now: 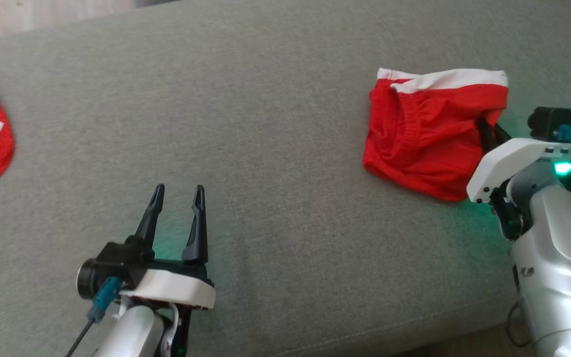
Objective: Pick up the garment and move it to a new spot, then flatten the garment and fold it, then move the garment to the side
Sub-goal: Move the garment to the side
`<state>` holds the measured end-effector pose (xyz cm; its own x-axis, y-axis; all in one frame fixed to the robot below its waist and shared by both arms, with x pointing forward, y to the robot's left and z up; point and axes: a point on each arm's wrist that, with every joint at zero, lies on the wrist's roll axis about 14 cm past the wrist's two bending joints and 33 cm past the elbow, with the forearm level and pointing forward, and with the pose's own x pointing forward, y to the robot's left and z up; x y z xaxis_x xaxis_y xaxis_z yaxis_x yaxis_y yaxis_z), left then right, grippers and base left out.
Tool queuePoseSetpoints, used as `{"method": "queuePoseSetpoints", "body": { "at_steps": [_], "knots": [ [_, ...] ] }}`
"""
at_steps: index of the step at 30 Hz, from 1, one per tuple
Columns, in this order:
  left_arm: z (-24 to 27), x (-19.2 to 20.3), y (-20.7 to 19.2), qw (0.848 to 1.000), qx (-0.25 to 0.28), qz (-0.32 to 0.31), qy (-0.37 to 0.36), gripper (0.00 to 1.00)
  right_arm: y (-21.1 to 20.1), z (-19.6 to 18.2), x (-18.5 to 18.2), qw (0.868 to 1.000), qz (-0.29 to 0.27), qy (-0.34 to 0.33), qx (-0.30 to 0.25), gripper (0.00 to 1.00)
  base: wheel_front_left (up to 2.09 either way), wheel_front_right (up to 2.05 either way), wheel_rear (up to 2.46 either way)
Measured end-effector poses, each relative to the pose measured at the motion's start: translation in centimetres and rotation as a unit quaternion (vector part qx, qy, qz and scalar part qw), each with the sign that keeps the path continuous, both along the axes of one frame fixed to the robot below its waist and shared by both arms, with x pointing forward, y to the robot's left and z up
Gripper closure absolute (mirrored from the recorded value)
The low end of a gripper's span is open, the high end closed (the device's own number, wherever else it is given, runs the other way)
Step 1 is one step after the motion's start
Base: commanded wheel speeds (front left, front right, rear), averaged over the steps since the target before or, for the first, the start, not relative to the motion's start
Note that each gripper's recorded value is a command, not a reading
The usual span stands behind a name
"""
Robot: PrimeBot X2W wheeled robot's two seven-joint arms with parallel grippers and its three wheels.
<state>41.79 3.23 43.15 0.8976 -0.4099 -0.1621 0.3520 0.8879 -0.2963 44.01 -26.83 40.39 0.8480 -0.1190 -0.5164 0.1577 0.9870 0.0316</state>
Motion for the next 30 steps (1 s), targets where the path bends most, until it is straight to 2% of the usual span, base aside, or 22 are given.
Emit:
{"method": "queuePoseSetpoints", "body": {
  "at_steps": [6,16,24,29,30],
  "knots": [
    [-0.9,0.4,-0.6,1.0,0.0,-0.011,0.012,0.0,-0.7,-0.1,0.6,1.0,-0.005,0.0,-0.01,1.0,0.0,0.0,0.0],
    [-1.2,1.7,2.7,0.999,0.016,0.03,0.009,0.0,-1.7,3.3,8.1,0.997,0.032,-0.029,-0.072,1.0,0.0,0.0,0.0],
    [-1.8,2.0,6.0,0.997,0.03,0.075,0.013,0.0,-7.6,3.9,11.6,0.991,-0.008,-0.009,-0.131,1.0,0.0,0.0,0.0],
    [-2.8,1.7,7.6,0.994,0.039,0.095,0.027,0.0,-9.1,3.5,13.2,0.989,-0.02,-0.005,-0.147,1.0,0.0,0.0,0.0],
    [-3.0,1.6,7.8,0.994,0.04,0.098,0.03,0.0,-9.4,3.4,13.4,0.988,-0.02,-0.002,-0.154,0.76,0.0,0.0,0.0]
  ]
}}
